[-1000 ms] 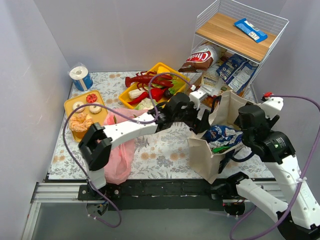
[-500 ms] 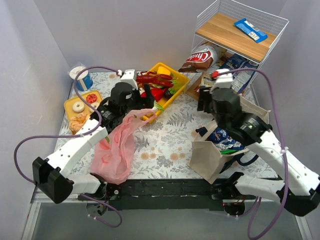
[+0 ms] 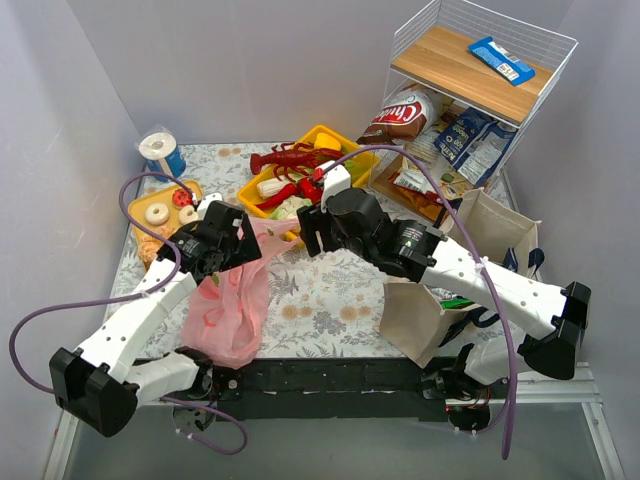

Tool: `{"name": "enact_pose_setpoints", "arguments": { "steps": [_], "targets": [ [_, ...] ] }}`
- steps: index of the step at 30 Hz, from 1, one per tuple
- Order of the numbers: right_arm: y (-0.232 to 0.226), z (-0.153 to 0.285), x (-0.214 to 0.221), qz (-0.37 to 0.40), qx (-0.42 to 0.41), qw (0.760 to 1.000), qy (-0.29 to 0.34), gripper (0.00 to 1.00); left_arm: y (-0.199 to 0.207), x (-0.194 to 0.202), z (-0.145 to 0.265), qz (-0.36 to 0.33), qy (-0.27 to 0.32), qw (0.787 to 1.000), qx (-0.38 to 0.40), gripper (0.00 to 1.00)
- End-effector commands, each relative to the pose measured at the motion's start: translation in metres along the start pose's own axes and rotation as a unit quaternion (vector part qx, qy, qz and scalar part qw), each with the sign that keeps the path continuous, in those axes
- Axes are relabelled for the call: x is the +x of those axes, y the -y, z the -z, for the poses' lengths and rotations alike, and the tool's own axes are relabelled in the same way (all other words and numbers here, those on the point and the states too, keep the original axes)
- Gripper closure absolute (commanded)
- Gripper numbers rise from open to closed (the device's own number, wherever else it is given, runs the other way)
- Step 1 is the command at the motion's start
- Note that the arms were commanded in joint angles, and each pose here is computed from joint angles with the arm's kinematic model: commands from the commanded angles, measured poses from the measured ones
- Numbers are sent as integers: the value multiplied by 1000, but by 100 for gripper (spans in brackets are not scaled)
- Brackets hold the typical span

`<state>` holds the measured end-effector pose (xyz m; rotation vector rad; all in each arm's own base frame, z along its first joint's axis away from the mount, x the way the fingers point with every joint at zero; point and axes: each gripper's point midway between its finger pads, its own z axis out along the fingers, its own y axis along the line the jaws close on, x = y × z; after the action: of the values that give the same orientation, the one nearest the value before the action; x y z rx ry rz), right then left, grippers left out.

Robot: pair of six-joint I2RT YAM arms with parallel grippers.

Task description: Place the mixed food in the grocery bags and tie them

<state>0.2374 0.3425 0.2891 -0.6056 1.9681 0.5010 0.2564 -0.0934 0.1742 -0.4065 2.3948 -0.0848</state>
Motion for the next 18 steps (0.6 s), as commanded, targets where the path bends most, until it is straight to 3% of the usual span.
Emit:
{"name": "enact_pose_setpoints", "arguments": {
  "steps": [1, 5, 10, 18],
  "targets": [
    [-15, 13, -27, -31, -40, 998, 39, 24, -22, 20, -10, 9, -30, 999, -32, 18],
    [-17, 15, -19, -42, -51, 997, 32, 24, -29, 14, -26, 8, -28, 998, -53, 25],
    [-24, 14, -14, -56, -70, 996, 24, 24, -32, 24, -53, 0, -69, 996, -54, 35],
    [-27, 9, -4, -63, -74, 995, 11, 23, -23, 46, -65, 1, -129, 991, -24, 50]
  ]
}}
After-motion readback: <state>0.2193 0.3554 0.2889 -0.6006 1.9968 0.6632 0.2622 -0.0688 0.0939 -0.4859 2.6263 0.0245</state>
